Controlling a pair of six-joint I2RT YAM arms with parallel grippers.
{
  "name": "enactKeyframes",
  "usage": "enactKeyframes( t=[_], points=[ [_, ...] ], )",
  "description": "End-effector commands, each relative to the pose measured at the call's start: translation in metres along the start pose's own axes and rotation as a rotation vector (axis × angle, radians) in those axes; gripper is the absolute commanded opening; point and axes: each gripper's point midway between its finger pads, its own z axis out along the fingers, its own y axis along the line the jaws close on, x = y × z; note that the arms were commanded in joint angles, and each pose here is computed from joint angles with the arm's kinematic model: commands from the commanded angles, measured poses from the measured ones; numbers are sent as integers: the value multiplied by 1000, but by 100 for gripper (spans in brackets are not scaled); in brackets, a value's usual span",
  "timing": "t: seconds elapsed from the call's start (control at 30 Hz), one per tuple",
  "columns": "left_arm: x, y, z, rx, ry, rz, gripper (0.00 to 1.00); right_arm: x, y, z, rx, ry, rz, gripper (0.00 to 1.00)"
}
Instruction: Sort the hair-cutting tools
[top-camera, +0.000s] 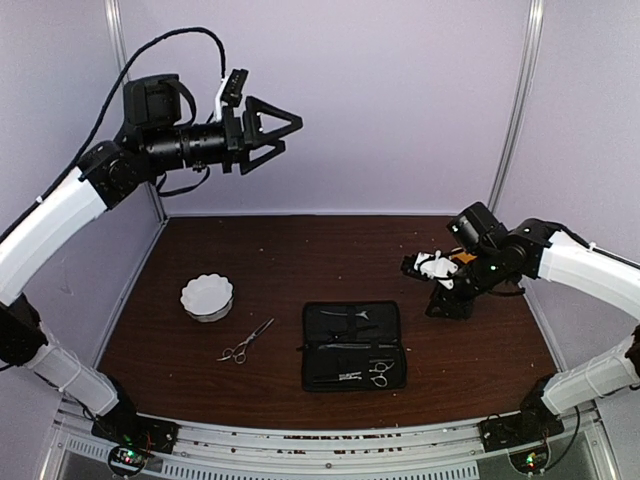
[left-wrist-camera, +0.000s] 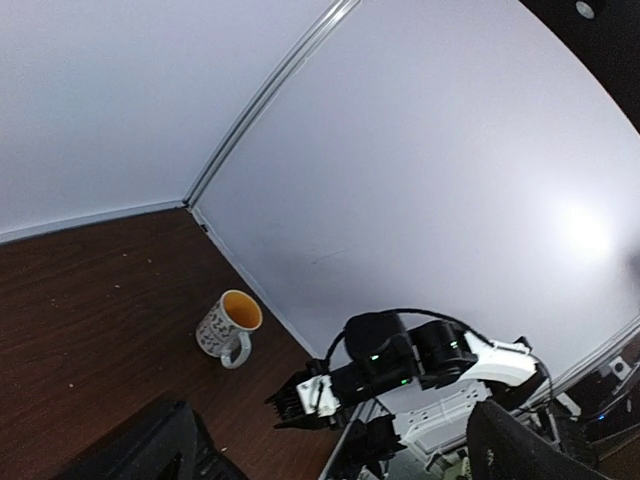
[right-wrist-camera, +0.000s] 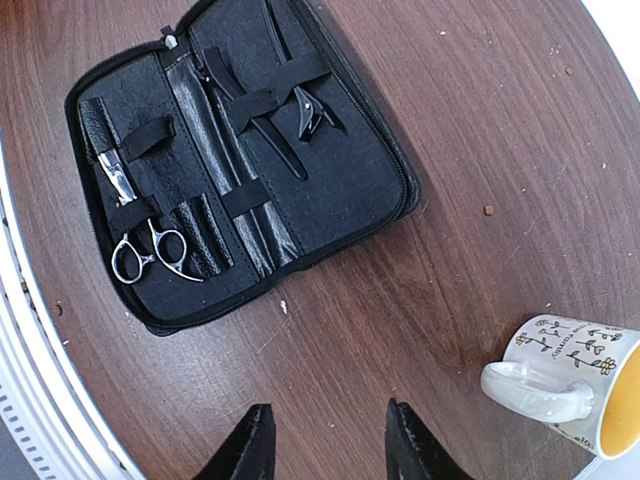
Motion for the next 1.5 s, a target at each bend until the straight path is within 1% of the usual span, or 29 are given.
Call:
enactKeyframes(
  t=[0.0, 0.1, 0.17, 0.27, 0.33, 0.4, 0.6, 0.67, 0.7, 0.73, 0.77, 0.8, 0.83, 0.87, 0.9, 0.93, 1.03, 1.13, 1.2, 1.3, 1.37, 1.4, 1.47],
  points=[
    [5, 35, -11, -12, -127, 210, 98, -6, -9, -10, 44, -46, -5, 39],
    [41, 80, -5, -108, -52, 268, 98, -12, -13, -14, 52, -71, 2, 39],
    [68, 118, -5, -223, 17, 286, 98, -15, -13, -15, 46, -80, 4, 39],
    [105, 163, -15, -362, 107, 336, 98, -20, -13, -19, 39, -97, 3, 40],
    [122, 182, -28, -438, 141, 360, 98, -23, -12, -24, 32, -112, 1, 40],
    [133, 200, -45, -538, 163, 354, 98, -26, -13, -28, 41, -126, -1, 40],
    [161, 245, -112, -874, 265, 382, 98, -30, -17, -28, 63, -158, -8, 42],
    [166, 275, -154, -1147, 305, 325, 98, -29, -21, -23, 80, -157, 1, 50],
    [169, 287, -172, -1276, 355, 316, 98, -28, -23, -21, 91, -154, 11, 56],
    [176, 297, -186, -1379, 438, 316, 98, -26, -27, -19, 106, -154, 26, 65],
    [181, 304, -195, -1450, 517, 316, 98, -25, -32, -19, 128, -164, 43, 84],
    [192, 309, -190, -1427, 618, 323, 98, -22, -36, -18, 141, -168, 59, 98],
    [206, 313, -180, -1369, 692, 317, 97, -20, -39, -18, 149, -176, 71, 100],
    [218, 317, -173, -1319, 732, 313, 92, -17, -41, -18, 150, -184, 85, 100],
    [234, 314, -157, -1202, 764, 278, 83, -15, -42, -19, 145, -199, 99, 100],
    [245, 311, -146, -1110, 773, 264, 74, -14, -42, -21, 134, -213, 109, 100],
    [263, 294, -122, -897, 747, 230, 57, -11, -34, -22, 76, -247, 128, 100],
    [272, 278, -109, -756, 730, 201, 41, -6, -28, -18, 35, -254, 124, 100],
    [282, 271, -106, -702, 738, 170, 35, -3, -23, -14, 13, -254, 108, 96],
    [297, 267, -104, -684, 772, 144, 30, 0, -19, -11, -5, -257, 90, 90],
    [302, 266, -101, -687, 784, 137, 28, 1, -20, -9, 0, -256, 87, 88],
    [305, 266, -98, -684, 796, 133, 23, 0, -21, -9, 3, -255, 85, 88],
    [310, 269, -94, -702, 820, 118, 21, 0, -21, -8, 0, -247, 86, 86]
  ],
)
